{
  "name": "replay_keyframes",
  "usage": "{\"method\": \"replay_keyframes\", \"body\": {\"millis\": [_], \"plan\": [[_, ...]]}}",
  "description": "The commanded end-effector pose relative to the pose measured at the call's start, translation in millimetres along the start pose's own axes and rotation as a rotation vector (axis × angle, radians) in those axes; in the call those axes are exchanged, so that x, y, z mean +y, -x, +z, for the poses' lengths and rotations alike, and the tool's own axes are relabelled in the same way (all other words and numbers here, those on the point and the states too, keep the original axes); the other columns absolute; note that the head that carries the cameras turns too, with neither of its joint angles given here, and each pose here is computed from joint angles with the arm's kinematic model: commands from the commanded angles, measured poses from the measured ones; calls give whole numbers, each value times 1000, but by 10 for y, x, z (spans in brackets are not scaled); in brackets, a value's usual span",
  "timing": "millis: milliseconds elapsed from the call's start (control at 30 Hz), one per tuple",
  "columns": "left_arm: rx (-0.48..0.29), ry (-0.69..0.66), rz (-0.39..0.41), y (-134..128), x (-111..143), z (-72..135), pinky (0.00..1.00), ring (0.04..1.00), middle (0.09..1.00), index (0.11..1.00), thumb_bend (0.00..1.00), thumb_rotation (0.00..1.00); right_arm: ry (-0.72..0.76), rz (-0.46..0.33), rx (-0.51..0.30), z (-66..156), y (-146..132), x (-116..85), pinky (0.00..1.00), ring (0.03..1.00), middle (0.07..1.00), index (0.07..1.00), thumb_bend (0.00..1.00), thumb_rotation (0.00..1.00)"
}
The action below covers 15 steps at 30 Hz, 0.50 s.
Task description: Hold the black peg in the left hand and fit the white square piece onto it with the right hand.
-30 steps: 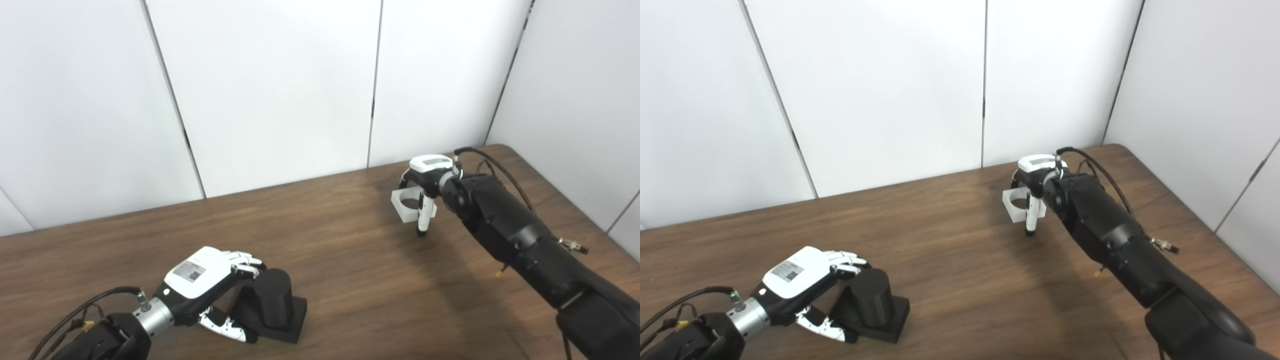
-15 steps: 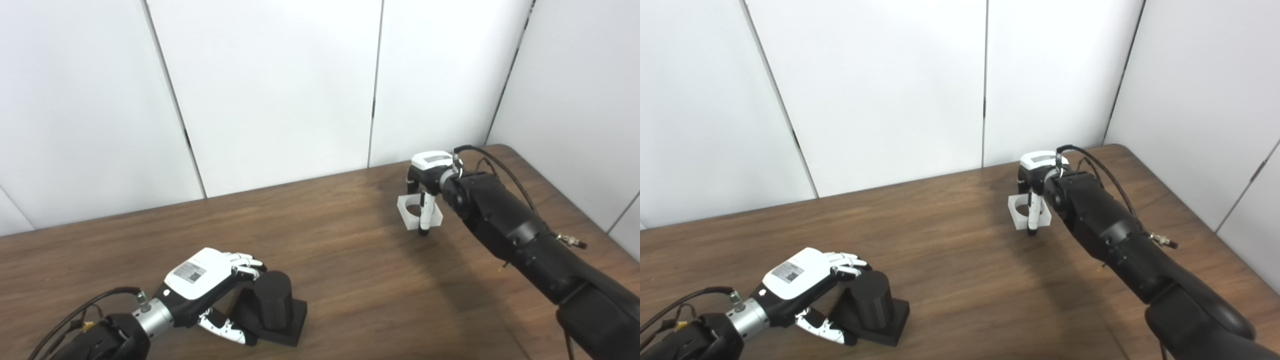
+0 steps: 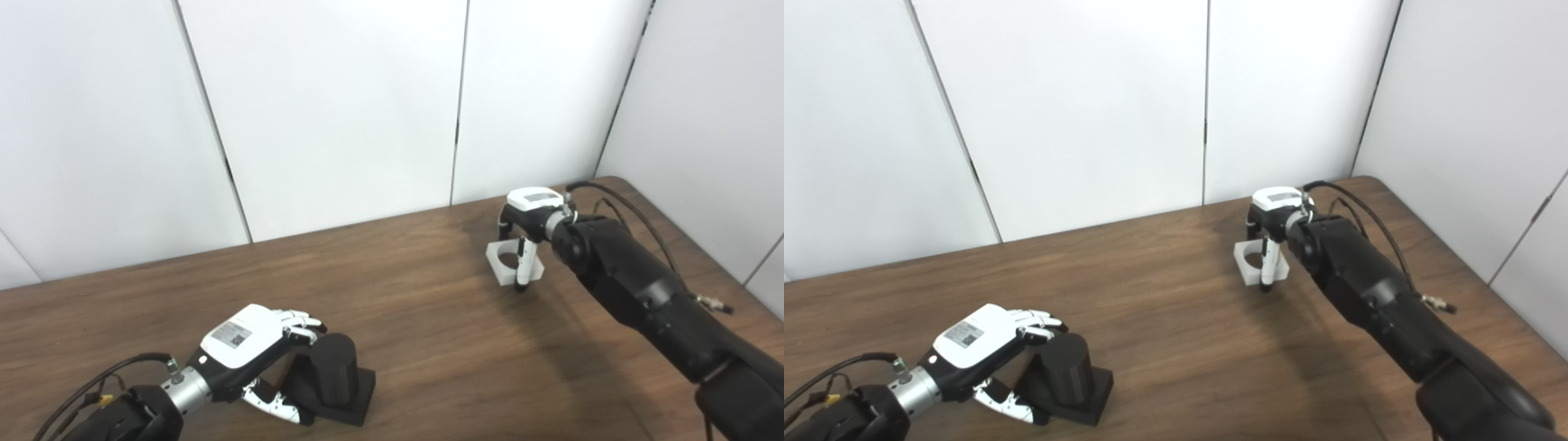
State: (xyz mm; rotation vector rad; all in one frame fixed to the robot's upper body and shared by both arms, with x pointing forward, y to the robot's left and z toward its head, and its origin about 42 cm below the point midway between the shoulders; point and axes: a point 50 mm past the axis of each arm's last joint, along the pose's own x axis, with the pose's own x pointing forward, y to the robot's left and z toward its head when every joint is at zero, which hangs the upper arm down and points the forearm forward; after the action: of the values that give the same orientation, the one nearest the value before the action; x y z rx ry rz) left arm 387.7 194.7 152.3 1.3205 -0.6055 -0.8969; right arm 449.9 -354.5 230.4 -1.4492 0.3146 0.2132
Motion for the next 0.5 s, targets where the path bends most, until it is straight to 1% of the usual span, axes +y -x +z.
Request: {"method": "replay_keyframes", "body": {"millis": [0, 200, 300, 467], "plan": [[4, -18, -206, 217, -385, 9, 767, 848, 826, 489, 524, 60, -13, -101, -65, 71, 67, -372, 783, 860, 799, 476, 519, 134], [14, -17, -214, 163, -388, 22, 791, 867, 844, 490, 524, 62, -15, -158, -185, 253, 244, -510, 830, 869, 795, 477, 519, 129], [20, -12, -215, 116, -399, 38, 813, 882, 854, 490, 524, 63, -6, -184, -244, 341, 334, -548, 812, 854, 786, 478, 520, 128], [16, -10, -209, 25, -410, 81, 828, 898, 862, 490, 524, 66, 4, -203, -309, 401, 434, -583, 813, 855, 785, 479, 519, 129]]}}
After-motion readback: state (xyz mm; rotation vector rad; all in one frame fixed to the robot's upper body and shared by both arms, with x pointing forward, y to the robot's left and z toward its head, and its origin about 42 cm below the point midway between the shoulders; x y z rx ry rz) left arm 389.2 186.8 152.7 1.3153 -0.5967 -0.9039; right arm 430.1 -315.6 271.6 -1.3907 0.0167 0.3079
